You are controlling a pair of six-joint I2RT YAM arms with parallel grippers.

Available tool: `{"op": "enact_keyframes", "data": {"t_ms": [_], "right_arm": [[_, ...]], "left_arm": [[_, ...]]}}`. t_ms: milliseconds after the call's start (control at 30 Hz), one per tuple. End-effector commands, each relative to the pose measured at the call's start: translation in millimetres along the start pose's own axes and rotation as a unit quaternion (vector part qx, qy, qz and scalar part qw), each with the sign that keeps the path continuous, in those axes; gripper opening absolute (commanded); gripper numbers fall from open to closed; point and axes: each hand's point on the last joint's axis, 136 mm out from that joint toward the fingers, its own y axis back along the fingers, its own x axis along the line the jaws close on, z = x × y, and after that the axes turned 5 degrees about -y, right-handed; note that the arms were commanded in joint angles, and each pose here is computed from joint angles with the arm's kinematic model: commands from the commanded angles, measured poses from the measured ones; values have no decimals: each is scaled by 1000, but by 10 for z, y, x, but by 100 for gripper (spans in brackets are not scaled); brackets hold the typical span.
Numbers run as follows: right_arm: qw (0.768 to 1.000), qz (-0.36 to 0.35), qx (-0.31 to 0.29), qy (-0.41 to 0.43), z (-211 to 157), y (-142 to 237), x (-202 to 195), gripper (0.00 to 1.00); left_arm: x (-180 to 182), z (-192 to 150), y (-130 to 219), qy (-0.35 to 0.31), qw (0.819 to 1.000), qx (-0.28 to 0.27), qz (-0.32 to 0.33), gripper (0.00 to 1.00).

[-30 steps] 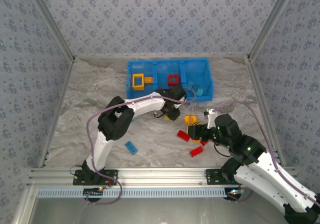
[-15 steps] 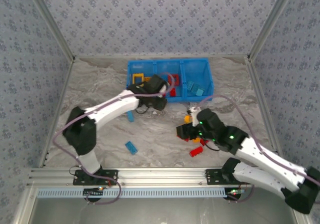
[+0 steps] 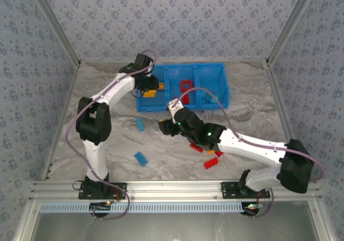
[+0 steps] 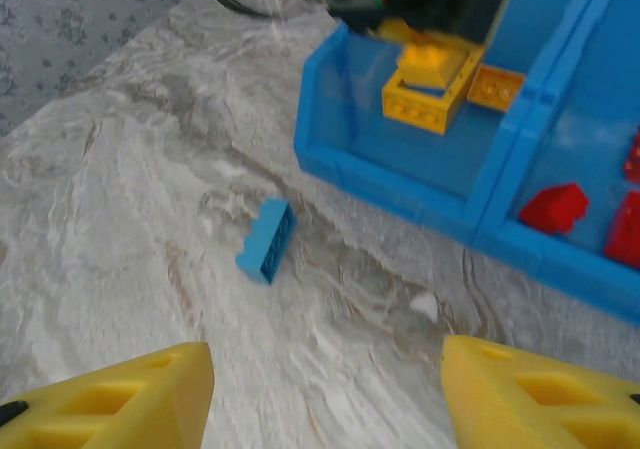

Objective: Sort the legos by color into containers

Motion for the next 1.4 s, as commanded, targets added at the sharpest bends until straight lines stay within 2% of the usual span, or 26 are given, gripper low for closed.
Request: {"op": "enact_keyframes", "data": {"t_ms": [0,300,367,500,600,800,1000,1200,1267,1367], "right_arm": [[998,-32,-54,4,329,-30,9,64],[998,-27,-47,-10,280,-123,73,64],[999,-27,-44,-11,259,-132,75,64],[999,-25,-39,-10,230,-156,83,64],[999,-25,-30,-9,186,-188,74,65],[999,-34,4,-10,3,-299,39,64],[996,-42,80,-24,-369,-759,245,63],[986,-71,148,-23,-708,-1295,496,66],[982,-85,167,-25,-795,-1435,503,68],[976,-102,189,-23,-898,-1599,469,70]], "left_arm": [[-162,149,-40,25,999,0,-30,35],[-81,93,-455,43,999,28,-17,38],[-59,53,-503,45,998,34,-14,42],[-80,107,-399,46,999,23,-16,59],[-119,180,-218,45,999,8,-23,62],[-176,296,354,42,998,-39,-28,60],[-79,212,1284,58,992,-111,-17,54],[143,-370,2262,69,982,-173,-19,55],[208,-636,2504,73,978,-191,-31,57],[272,-1053,2737,66,979,-189,-50,60]]}}
